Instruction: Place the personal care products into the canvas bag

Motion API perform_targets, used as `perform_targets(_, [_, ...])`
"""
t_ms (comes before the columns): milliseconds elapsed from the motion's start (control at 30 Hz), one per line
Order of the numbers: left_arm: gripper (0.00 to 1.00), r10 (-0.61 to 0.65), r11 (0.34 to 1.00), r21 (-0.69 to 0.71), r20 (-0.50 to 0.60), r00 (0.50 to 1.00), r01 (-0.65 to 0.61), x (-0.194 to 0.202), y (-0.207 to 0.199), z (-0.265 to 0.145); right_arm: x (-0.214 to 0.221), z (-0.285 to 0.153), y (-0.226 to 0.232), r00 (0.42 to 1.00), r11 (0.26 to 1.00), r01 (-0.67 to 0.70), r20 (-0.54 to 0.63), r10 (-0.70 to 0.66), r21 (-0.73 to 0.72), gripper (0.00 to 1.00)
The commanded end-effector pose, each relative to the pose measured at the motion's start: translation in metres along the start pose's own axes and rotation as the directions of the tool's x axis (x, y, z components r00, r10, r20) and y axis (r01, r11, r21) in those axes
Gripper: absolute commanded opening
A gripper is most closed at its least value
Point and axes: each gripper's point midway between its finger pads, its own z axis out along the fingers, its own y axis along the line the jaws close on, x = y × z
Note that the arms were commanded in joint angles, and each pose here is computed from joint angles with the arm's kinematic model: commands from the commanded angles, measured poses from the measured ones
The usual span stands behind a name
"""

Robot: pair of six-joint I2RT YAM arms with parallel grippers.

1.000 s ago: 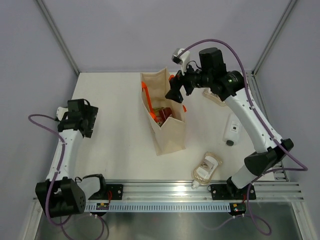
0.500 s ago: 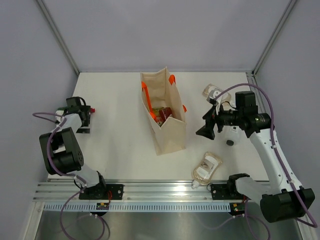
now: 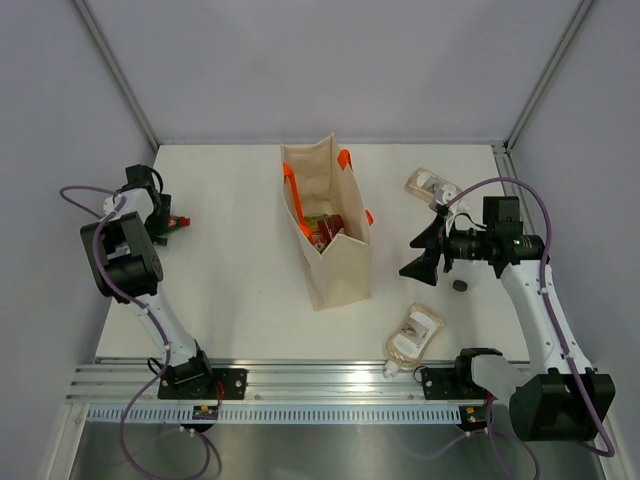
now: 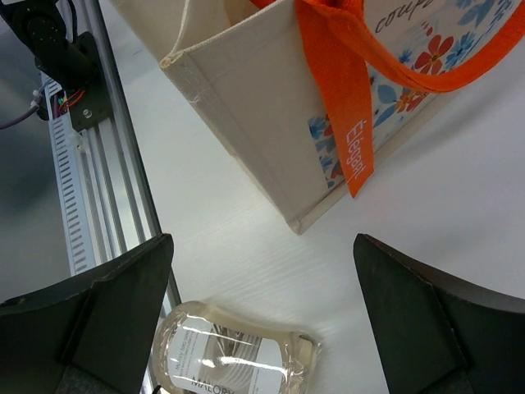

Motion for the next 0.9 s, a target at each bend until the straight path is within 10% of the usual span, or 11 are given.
perform_targets(0, [0.95, 0.048, 0.98, -0.195, -0.006, 0.999, -0.049, 0.003, 0.037, 0.011, -0.015, -0.006, -0.003, 0.997, 0.999, 0.043, 0.059, -0.042, -0.015, 1.0])
perform_targets(300, [0.57, 0.25, 0.95, -0.16, -0.116, 0.961, -0.267, 0.027, 0.037, 0.02, -0.021, -0.02, -0.009, 0.995, 1.0, 0.02, 0.099, -0.022, 0.021, 0.99])
perform_targets(867, [0.58, 0.7, 0.71, 0.243, -0.345, 0.626, -0.661, 0.198, 0.087, -0.072, -0.024, -0.041, -0.013, 0.989, 0.997, 0.012, 0.147, -0.024, 0.082, 0.99])
